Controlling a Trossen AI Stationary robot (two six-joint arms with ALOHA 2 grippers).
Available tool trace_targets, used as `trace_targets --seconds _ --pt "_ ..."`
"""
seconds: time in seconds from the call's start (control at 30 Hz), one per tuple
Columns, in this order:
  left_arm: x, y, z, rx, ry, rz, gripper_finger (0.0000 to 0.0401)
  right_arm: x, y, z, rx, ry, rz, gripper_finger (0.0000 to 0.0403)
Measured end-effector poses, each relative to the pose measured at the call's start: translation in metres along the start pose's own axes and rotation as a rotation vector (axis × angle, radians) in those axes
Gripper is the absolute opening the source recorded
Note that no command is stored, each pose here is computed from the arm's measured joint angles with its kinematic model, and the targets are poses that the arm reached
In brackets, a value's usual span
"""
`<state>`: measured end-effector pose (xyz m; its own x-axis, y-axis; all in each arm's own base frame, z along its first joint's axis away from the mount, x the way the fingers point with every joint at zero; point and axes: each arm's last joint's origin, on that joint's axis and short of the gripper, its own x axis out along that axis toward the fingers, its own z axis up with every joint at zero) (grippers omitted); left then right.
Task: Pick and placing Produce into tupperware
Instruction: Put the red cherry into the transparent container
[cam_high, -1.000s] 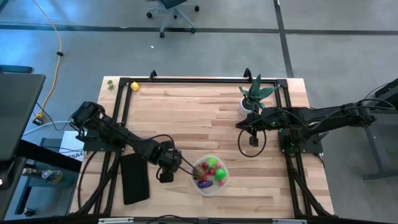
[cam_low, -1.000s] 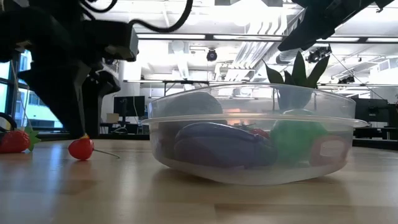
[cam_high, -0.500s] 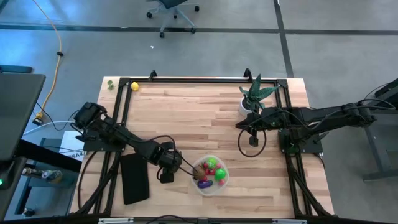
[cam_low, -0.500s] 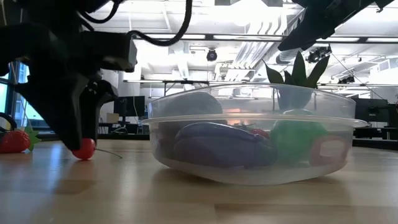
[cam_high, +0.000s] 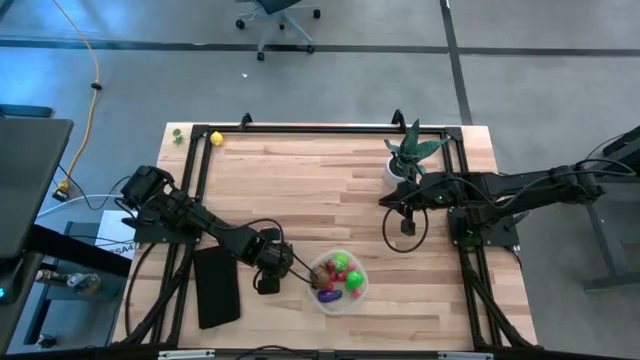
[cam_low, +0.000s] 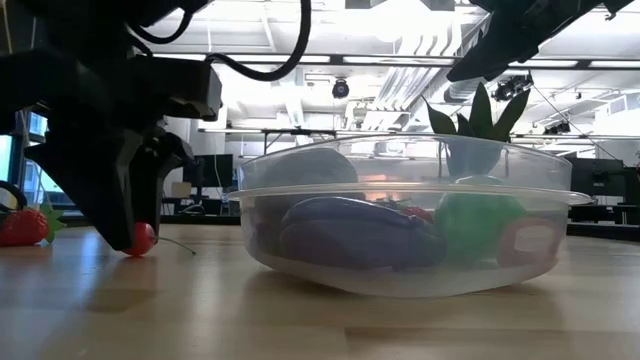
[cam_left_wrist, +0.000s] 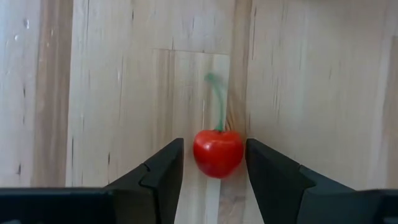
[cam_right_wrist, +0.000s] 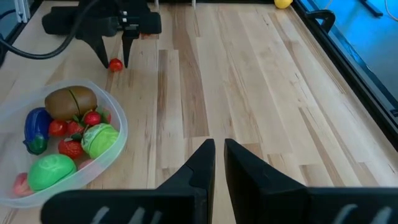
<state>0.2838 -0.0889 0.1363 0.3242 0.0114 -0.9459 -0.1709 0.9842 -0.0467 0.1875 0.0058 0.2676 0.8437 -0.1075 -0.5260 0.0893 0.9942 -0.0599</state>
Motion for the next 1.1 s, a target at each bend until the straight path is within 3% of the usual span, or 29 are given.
trace_targets --seconds 0.33,0.67,0.93,1.1 --pt "0.000 0.000 0.001 -0.001 -0.009 0.002 0.0097 0.000 0.000 0.000 0.000 0.001 0.000 0.0026" --pt "-0.003 0.002 0.001 0.009 -0.025 0.039 0.0110 0.000 0.000 0.000 0.000 0.001 0.000 0.0026" --pt "-0.040 0.003 0.013 0.045 -0.235 0.075 0.0094 0.000 0.000 0.000 0.000 0.001 0.000 0.0026" --pt "-0.069 -0.003 0.037 0.156 -0.376 0.114 0.0103 0.000 0.000 0.000 0.000 0.000 0.000 0.0026"
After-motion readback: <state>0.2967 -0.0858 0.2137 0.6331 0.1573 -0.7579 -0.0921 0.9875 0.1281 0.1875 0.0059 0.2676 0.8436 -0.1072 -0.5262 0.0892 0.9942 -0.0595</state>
